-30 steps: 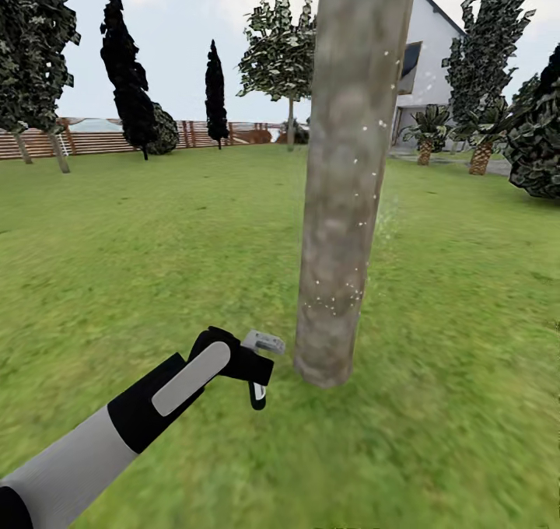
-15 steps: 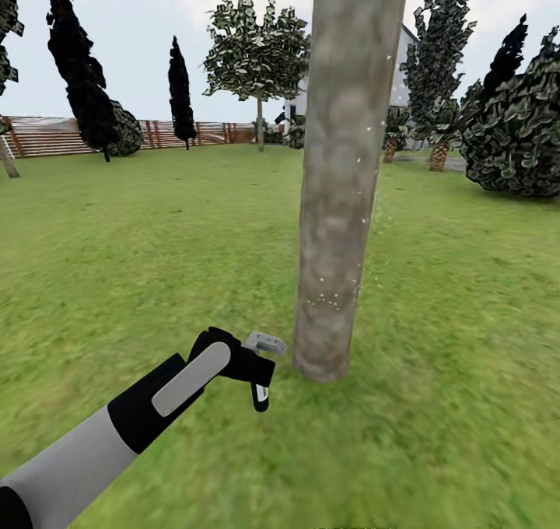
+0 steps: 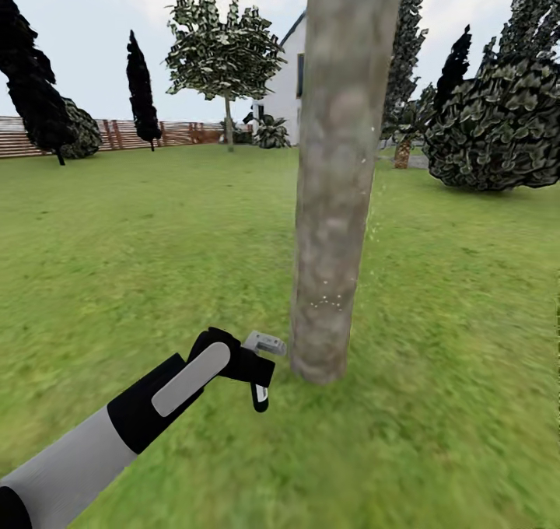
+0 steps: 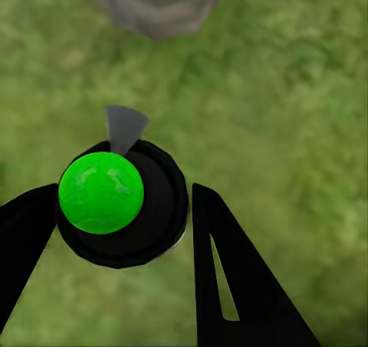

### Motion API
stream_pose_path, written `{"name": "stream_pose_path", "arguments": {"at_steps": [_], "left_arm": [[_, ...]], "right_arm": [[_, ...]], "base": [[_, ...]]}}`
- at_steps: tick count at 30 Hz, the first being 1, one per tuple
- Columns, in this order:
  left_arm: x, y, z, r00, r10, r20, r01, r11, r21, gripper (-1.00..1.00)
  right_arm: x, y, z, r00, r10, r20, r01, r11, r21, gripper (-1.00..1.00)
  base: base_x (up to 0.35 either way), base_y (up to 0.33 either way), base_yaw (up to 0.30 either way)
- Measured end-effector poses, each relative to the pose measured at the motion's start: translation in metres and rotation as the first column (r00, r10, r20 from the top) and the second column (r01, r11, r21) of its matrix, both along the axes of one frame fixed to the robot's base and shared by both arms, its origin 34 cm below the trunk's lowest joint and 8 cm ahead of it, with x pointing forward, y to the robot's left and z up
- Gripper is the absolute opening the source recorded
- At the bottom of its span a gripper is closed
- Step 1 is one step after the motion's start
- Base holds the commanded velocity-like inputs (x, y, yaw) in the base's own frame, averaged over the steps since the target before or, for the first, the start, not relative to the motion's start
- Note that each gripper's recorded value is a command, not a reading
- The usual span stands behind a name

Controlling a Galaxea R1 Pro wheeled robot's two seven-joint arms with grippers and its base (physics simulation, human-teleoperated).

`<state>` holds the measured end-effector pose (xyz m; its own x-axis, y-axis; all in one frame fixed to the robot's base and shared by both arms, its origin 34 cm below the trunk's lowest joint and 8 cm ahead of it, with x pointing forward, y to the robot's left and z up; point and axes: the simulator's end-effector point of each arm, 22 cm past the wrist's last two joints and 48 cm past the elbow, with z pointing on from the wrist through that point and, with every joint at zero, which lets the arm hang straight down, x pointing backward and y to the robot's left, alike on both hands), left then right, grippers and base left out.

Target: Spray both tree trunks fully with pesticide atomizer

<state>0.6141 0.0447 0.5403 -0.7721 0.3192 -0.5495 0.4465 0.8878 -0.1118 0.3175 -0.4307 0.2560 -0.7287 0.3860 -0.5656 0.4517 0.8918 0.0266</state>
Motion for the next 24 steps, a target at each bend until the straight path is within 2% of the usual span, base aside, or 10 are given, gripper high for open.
{"name": "stream_pose_path", "arguments": {"at_steps": [7,13,24], "left_arm": [[-0.001,-0.001,0.0,1.0,-0.002,-0.002,0.002,1.0,-0.004,-1.0],[-0.007,-0.011,0.0,0.999,-0.037,-0.018,0.037,0.999,-0.04,-1.0],[-0.01,-0.014,-0.001,0.998,-0.052,-0.022,0.052,0.998,-0.039,-1.0]], "right_arm": [[0.0,0.0,0.0,1.0,0.0,0.0,0.0,1.0,0.0,-1.0],[0.0,-0.001,0.0,1.0,-0.001,0.0,0.001,1.0,-0.001,-1.0],[0.0,-0.001,0.0,1.0,0.0,0.0,0.0,1.0,-0.002,-1.0]], "base": [[0.034,0.059,-0.078],[0.001,0.016,-0.015],[0.055,0.296,-0.223]]}}
